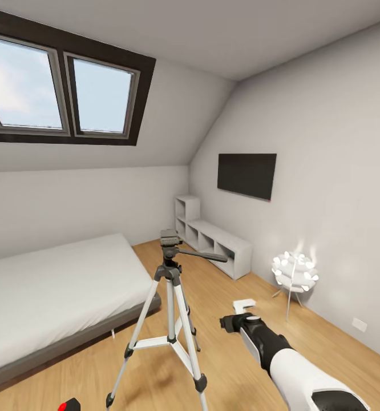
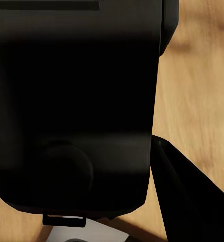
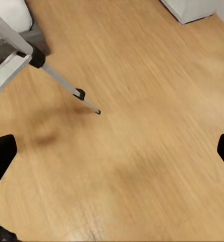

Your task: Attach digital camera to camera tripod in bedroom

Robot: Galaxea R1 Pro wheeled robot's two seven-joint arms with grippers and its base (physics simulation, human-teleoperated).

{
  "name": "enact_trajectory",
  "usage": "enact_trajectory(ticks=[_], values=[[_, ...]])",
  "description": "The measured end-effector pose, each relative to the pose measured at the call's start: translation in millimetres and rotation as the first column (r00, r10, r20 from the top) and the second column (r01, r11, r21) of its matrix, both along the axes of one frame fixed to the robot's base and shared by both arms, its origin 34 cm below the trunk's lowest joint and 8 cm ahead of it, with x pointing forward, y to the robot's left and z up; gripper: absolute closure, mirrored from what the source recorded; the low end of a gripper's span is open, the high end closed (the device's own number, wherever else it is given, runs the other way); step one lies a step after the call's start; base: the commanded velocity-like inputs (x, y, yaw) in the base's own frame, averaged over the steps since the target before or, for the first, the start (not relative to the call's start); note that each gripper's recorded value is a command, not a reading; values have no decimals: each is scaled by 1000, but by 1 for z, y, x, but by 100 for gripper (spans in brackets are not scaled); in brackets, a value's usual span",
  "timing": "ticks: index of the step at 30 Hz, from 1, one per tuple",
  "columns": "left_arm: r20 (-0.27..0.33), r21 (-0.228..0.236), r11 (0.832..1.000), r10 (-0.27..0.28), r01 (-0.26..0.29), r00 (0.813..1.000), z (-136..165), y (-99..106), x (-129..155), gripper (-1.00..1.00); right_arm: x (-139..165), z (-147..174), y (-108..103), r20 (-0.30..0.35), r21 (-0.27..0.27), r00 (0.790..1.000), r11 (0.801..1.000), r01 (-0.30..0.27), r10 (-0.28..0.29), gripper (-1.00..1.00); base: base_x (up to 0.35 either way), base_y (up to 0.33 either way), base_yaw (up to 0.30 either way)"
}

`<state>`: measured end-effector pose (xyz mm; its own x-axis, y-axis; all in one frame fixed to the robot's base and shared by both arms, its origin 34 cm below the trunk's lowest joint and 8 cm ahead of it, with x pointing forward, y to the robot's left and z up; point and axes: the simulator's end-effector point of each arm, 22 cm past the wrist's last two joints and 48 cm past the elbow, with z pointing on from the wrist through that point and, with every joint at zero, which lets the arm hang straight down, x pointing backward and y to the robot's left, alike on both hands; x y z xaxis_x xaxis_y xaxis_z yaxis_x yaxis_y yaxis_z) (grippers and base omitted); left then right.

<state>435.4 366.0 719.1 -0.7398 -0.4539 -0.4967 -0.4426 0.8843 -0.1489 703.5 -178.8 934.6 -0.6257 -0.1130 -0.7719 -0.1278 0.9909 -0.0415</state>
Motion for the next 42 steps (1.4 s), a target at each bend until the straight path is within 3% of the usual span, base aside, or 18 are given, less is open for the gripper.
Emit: enact_trajectory(ticks=[7,14,25,36,42], values=[[0,0,1000,0,0,1000,0,0,0,100,3,22,56,35,119,986,979,-168,165,-100,0,0,0],[0,1,1000,0,0,1000,0,1,0,100,-12,25,91,39,205,949,927,-313,312,-100,0,0,0],[0,1,1000,2,-2,1000,0,1,0,100,-24,16,100,12,164,918,905,-392,395,-100,0,0,0],[-1,1,1000,1,-1,1000,0,1,0,100,-39,-4,105,-37,171,910,899,-402,414,-100,0,0,0],[-2,-1,1000,2,-2,1000,0,1,-1,100,-59,-11,131,-57,234,877,860,-453,477,-100,0,0,0]])
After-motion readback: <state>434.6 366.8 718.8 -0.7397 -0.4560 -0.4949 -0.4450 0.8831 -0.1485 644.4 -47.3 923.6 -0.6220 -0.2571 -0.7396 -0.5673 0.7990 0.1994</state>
